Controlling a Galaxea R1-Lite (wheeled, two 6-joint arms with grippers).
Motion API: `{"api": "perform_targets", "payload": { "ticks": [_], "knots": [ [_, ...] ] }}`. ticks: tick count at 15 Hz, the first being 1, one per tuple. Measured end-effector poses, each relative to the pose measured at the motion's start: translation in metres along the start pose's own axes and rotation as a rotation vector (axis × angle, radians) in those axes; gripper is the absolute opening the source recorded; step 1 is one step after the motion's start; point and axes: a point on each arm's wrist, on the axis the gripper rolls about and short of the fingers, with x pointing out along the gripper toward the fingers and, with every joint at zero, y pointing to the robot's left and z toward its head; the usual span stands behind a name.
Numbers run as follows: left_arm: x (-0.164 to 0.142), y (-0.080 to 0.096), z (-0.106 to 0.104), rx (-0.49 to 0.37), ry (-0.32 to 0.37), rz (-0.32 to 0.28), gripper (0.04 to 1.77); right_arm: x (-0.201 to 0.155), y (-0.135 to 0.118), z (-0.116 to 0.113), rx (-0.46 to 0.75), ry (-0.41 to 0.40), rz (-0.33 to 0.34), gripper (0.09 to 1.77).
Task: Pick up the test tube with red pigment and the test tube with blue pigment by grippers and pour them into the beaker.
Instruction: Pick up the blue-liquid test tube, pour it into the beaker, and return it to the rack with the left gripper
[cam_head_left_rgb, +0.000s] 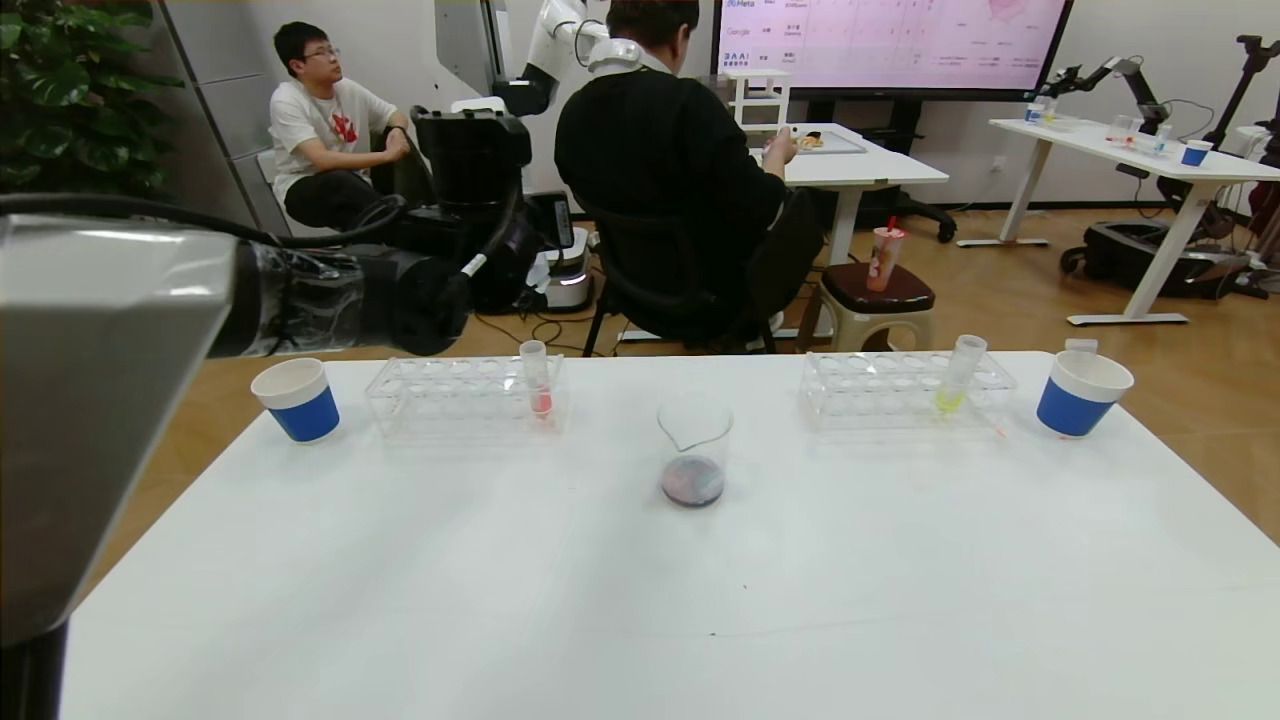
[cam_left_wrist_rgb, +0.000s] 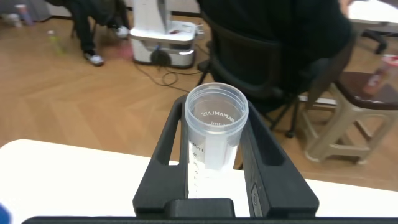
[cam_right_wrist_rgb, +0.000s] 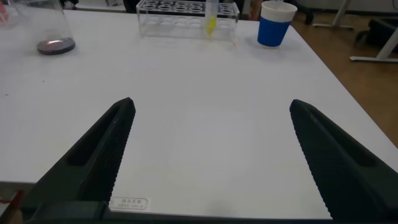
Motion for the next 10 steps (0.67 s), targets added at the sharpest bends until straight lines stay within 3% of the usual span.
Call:
{"api": "perform_targets", "payload": {
  "ticks": [4,6,8,10],
  "knots": [
    [0.016,0.070,0.008,0.013,-0.018,0.138,0.51,0.000,0.000,0.000,0.000,0.000,0.000,1.74],
    [0.025,0.113,0.012,0.030,-0.029,0.207,0.51,0.000,0.000,0.000,0.000,0.000,0.000,1.74],
    [0.029,0.153,0.012,0.041,-0.016,0.252,0.51,0.000,0.000,0.000,0.000,0.000,0.000,1.74],
    [0.029,0.183,0.010,0.044,0.002,0.287,0.51,0.000,0.000,0.000,0.000,0.000,0.000,1.74]
  ]
}}
